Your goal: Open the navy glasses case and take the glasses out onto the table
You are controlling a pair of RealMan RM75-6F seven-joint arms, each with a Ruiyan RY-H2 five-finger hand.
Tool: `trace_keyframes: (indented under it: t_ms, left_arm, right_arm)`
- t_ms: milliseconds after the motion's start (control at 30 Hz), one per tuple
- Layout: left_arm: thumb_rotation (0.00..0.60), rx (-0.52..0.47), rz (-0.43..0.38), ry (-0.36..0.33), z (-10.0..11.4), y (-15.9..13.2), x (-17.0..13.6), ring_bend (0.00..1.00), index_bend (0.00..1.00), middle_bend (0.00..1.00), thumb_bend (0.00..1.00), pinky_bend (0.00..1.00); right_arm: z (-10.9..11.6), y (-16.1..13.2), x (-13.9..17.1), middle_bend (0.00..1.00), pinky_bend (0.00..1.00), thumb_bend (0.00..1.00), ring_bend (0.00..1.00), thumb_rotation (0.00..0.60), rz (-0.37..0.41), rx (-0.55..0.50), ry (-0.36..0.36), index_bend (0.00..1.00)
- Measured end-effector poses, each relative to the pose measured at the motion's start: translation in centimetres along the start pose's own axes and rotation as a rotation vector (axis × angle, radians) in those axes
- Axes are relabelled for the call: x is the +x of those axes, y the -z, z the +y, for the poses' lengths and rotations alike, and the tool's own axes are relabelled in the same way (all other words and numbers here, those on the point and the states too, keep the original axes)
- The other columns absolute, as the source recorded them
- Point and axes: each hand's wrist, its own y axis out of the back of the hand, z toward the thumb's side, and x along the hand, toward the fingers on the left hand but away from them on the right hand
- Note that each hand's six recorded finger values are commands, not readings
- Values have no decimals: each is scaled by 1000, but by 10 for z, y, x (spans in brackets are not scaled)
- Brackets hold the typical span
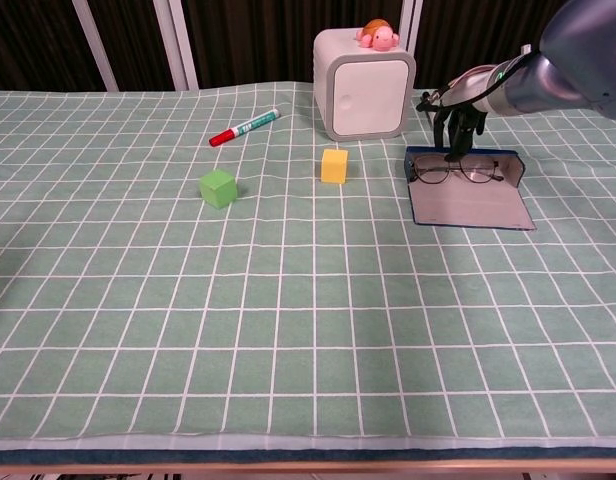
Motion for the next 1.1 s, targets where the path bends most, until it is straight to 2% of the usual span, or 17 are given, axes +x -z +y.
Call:
trace_keyframes:
  t_ms: [200,1100]
  left_arm:
    - [600,2,0,1,0,0,0,0,157,0,464,23]
    - [600,3,3,2,-1,0,0,0,157,0,463,23]
  right_arm:
    - [0,2,-1,483,235,446,395,600,-2,-2,4,431]
    - [6,4,-2,493,236,451,393,600,2,-2,16,463]
